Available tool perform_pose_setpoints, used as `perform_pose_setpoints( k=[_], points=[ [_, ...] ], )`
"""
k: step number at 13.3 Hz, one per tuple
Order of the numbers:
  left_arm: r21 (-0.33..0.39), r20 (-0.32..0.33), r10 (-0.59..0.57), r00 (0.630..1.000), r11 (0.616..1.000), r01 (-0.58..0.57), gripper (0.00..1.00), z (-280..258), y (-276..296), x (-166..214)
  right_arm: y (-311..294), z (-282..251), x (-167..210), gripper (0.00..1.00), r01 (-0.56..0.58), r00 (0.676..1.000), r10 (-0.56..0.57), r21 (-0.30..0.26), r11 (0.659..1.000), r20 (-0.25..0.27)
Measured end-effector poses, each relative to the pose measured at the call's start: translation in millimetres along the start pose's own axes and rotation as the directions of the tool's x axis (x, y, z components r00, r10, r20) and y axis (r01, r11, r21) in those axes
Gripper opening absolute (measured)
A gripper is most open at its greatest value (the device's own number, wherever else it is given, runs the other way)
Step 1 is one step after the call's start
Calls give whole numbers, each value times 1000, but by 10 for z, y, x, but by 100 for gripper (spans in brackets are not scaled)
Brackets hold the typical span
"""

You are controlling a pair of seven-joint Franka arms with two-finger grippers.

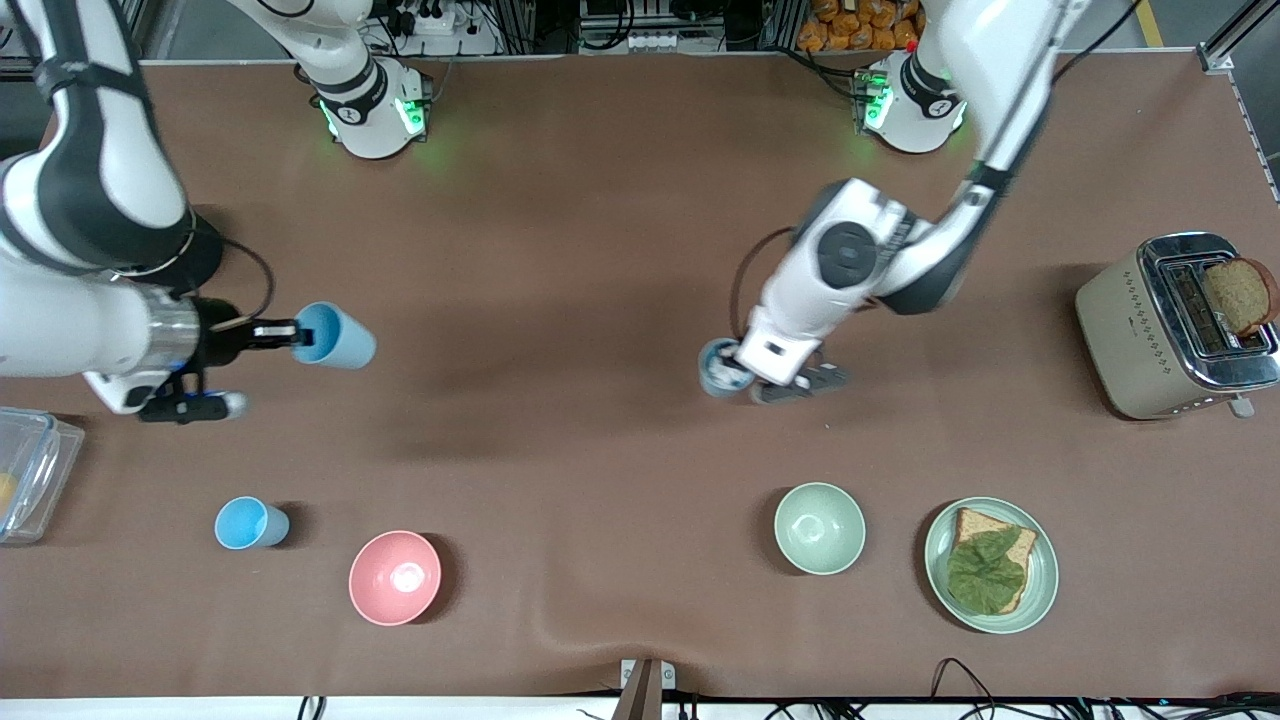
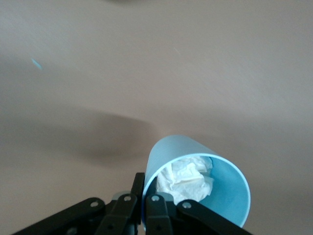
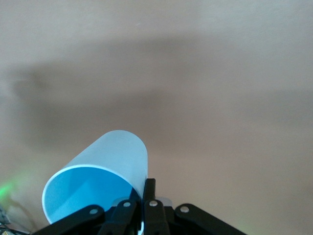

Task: Stack blue cups with both arms
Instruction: 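Carry both blue cups toward the table middle, toward each other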

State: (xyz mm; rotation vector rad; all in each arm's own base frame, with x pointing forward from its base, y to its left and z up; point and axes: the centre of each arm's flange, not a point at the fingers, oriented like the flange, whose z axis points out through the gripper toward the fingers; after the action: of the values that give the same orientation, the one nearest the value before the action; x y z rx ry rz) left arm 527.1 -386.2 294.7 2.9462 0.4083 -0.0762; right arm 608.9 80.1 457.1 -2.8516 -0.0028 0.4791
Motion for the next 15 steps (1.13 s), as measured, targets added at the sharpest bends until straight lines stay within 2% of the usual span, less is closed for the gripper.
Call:
perform_pose_setpoints(
  k=[3, 8, 9, 12, 15],
  points=[
    [9, 33, -45, 998, 999, 45, 4, 340, 385, -294, -410, 83, -176, 3, -4, 1000, 4, -23, 1000, 14],
    [43, 15, -102, 995, 994, 101, 4, 749, 744, -560, -869, 399, -205, 3, -75, 997, 74, -40, 996, -26],
    [44, 14, -105, 994, 994, 104, 10, 762, 740, -536, -912, 447, -199, 3, -88, 996, 87, -38, 995, -36],
    [27, -16, -147, 989, 989, 148, 44, 636, 693, -311, -989, 570, -199, 3, -110, 993, 108, -39, 993, -44],
    [18, -67, -181, 981, 983, 183, 80, 59, 593, 3, -1219, 721, -219, 3, -154, 986, 151, -34, 987, -74]
  ],
)
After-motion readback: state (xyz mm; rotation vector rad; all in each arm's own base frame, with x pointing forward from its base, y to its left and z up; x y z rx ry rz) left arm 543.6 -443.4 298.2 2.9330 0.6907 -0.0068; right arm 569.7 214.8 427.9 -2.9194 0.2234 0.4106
